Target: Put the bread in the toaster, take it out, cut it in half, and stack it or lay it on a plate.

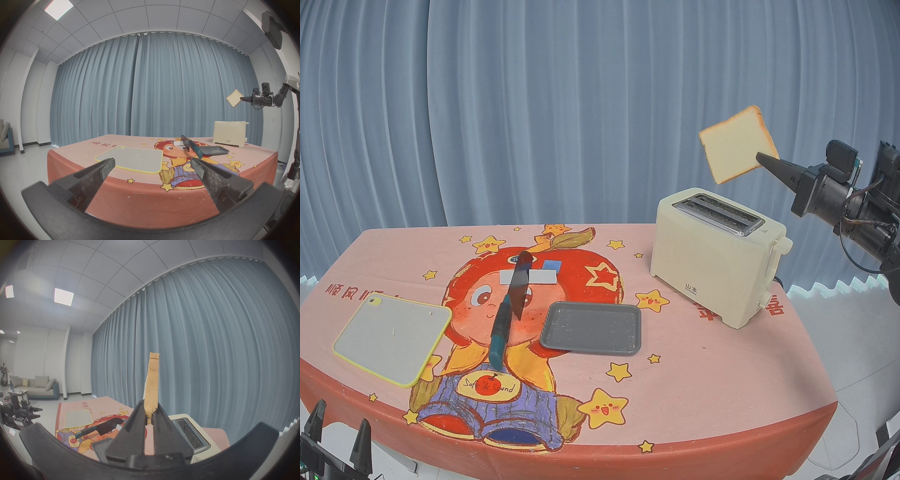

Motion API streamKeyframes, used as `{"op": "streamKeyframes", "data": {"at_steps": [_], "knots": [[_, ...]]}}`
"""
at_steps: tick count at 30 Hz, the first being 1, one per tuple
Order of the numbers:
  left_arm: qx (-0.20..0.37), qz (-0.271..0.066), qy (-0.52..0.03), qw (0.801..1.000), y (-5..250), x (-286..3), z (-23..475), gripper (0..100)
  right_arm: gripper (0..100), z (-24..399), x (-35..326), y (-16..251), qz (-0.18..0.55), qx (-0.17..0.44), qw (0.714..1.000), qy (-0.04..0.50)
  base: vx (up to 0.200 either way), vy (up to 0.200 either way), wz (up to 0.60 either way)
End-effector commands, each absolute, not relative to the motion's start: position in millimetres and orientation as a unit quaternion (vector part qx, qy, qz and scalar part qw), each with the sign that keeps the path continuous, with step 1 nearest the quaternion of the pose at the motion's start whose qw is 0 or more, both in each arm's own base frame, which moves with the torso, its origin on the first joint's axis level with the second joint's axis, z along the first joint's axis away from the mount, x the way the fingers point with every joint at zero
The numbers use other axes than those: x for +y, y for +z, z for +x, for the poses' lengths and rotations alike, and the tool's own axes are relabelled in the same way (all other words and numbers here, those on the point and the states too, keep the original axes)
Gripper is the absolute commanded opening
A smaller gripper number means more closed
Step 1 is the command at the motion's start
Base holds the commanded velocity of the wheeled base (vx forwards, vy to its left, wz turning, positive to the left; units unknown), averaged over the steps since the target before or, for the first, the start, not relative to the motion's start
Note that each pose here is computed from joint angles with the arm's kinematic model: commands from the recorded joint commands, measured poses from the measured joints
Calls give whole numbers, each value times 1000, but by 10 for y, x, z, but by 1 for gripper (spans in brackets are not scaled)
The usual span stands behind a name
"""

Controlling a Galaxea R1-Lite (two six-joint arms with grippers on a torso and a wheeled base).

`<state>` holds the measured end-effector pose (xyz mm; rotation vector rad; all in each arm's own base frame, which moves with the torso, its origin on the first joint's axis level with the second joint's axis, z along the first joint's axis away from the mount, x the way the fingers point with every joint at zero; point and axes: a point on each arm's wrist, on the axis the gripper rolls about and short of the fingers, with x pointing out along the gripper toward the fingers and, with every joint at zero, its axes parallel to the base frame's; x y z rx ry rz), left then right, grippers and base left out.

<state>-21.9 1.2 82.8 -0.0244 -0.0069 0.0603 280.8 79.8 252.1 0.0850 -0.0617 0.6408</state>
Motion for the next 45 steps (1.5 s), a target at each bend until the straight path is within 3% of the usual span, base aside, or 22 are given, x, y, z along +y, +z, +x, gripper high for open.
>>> {"op": "streamKeyframes", "data": {"at_steps": [1,15,45], "knots": [[5,-12,31,999,780,12,-206,100,0,2862,712,2501,42,-27,949,310,0,0,0],[6,-12,30,999,778,13,-206,100,0,3270,562,2222,37,-21,960,278,0,0,0],[5,-12,31,999,780,12,-206,100,0,3337,549,1988,35,6,963,269,0,0,0]]}}
